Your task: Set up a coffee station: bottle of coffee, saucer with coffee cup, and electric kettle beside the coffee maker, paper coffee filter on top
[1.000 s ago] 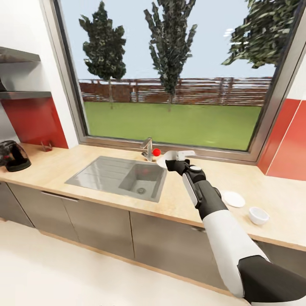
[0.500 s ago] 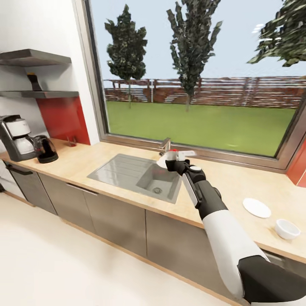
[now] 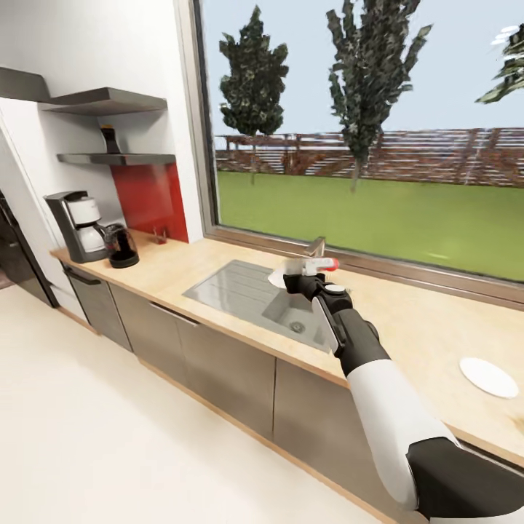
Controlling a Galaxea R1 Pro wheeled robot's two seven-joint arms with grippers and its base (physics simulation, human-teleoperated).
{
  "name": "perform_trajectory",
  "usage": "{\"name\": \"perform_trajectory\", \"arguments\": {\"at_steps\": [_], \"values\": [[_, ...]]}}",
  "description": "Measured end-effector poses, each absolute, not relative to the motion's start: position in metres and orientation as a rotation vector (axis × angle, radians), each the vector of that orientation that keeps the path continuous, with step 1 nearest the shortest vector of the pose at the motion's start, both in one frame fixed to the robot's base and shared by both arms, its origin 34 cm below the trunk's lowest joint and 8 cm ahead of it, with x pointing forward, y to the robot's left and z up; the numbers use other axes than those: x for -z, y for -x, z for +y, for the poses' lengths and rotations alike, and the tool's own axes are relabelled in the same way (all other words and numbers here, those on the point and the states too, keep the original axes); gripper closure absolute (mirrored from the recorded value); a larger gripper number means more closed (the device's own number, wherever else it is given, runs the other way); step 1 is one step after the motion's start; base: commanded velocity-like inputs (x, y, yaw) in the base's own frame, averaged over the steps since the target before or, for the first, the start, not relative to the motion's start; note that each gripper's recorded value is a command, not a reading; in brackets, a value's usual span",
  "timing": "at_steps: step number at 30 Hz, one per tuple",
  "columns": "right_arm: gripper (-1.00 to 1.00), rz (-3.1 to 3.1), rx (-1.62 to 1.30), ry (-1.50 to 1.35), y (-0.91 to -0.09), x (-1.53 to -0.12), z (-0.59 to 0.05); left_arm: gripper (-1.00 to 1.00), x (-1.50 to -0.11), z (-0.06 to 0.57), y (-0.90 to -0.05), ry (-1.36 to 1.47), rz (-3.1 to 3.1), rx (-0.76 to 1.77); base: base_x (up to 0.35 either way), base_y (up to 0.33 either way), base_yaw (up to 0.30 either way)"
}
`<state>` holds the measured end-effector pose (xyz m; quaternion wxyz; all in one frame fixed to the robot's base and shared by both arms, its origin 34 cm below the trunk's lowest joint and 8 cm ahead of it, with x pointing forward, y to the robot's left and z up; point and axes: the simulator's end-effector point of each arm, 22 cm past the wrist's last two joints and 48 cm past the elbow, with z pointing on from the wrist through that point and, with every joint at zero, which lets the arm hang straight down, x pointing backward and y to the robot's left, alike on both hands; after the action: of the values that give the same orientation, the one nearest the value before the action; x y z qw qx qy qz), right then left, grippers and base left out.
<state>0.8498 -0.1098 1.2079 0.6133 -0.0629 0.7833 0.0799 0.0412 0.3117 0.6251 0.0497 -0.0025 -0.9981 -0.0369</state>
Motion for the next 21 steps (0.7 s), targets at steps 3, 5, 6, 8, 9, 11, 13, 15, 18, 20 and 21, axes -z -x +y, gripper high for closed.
{"name": "perform_trajectory", "arguments": {"at_steps": [3,5,6,8,9,11,13,15,18,20,21], "values": [[1.0,1.808,-0.185,0.145,-0.85,-1.206,-0.11,-1.0,-0.625,0.312,-0.04,0.008,-3.038,0.112,0.0,0.0,0.275],[1.0,1.81,-0.185,0.145,-0.85,-1.205,-0.11,-1.0,-0.625,0.312,-0.04,0.01,-3.036,0.112,0.0,0.0,0.275],[1.0,1.81,-0.185,0.144,-0.851,-1.205,-0.11,-1.0,-0.625,0.312,-0.039,0.011,-3.035,0.112,0.0,0.0,0.275],[1.0,1.812,-0.185,0.144,-0.851,-1.204,-0.11,-1.0,-0.625,0.312,-0.039,0.011,-3.034,0.112,0.0,0.0,0.275],[1.0,1.812,-0.185,0.143,-0.851,-1.203,-0.11,-1.0,-0.626,0.312,-0.039,0.012,-3.033,0.112,0.0,0.0,0.275],[1.0,1.814,-0.193,0.139,-0.851,-1.202,-0.109,-1.0,-0.626,0.312,-0.038,0.012,-3.031,0.112,0.0,0.0,0.275],[1.0,1.817,-0.214,0.129,-0.851,-1.202,-0.108,-1.0,-0.626,0.312,-0.038,0.012,-3.031,0.111,0.0,0.0,0.275],[1.0,1.82,-0.229,0.122,-0.851,-1.2,-0.107,-1.0,-0.626,0.312,-0.037,0.014,-3.029,0.111,0.0,0.0,0.275],[1.0,1.822,-0.236,0.118,-0.851,-1.199,-0.106,-1.0,-0.626,0.312,-0.037,0.011,-3.028,0.111,0.0,0.0,0.275],[1.0,1.824,-0.237,0.117,-0.852,-1.198,-0.106,-1.0,-0.626,0.312,-0.036,0.01,-3.027,0.112,0.0,0.0,0.275],[1.0,1.824,-0.238,0.117,-0.852,-1.197,-0.106,-1.0,-0.626,0.312,-0.036,0.009,-3.026,0.112,0.0,0.0,0.275]]}}
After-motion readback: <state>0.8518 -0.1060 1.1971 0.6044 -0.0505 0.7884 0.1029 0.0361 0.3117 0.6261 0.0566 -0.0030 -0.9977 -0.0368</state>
